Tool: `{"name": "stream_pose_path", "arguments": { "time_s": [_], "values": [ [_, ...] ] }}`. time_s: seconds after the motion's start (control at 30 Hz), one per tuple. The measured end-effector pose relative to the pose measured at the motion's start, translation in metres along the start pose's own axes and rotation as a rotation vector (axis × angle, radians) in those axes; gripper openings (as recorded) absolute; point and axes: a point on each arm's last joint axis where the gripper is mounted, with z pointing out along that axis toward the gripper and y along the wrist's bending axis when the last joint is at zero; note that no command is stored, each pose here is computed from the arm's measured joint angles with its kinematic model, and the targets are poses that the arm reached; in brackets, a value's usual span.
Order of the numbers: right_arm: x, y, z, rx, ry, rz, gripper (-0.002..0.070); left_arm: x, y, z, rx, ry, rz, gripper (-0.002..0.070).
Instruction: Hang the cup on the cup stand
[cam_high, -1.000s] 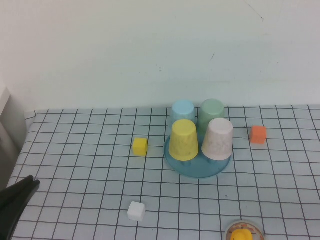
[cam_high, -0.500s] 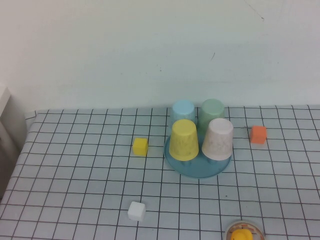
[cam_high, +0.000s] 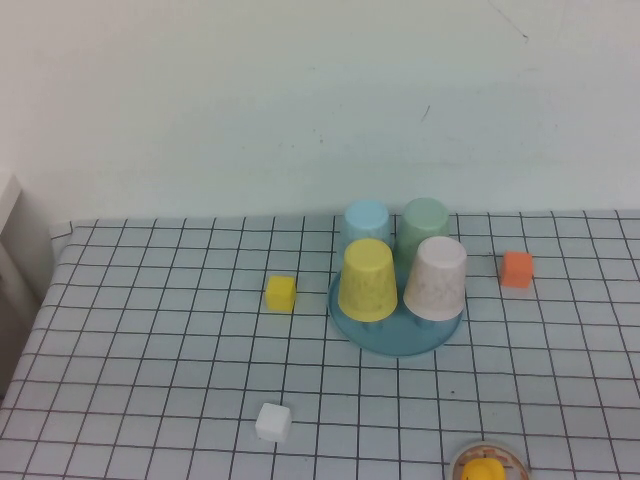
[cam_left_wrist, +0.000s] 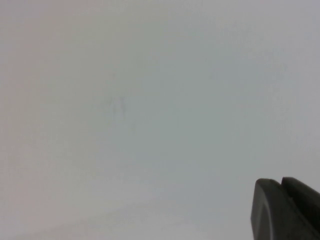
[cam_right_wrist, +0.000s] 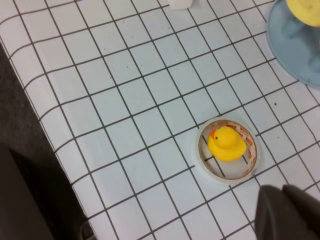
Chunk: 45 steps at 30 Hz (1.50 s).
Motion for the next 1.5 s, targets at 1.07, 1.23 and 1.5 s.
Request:
{"name": "stream_pose_path", "arguments": {
  "time_s": [1.07,1.23,1.5],
  "values": [
    [0.000,0.000,0.000,0.000,0.001,0.000,-0.0001,0.119,-0.066,-0.018,0.304,0.521,-0.306,-0.0001],
    [0.000,0.000,0.000,0.000,0.001,0.000,-0.0001,0.122,-0.067,-0.020,0.294,0.578,-0.368,-0.0001],
    [0.000,0.000,0.000,0.000,0.001,0.002,-0.0001,0.122,-0.067,-0.020,0.317,0.563,-0.286,-0.0001]
  ]
}}
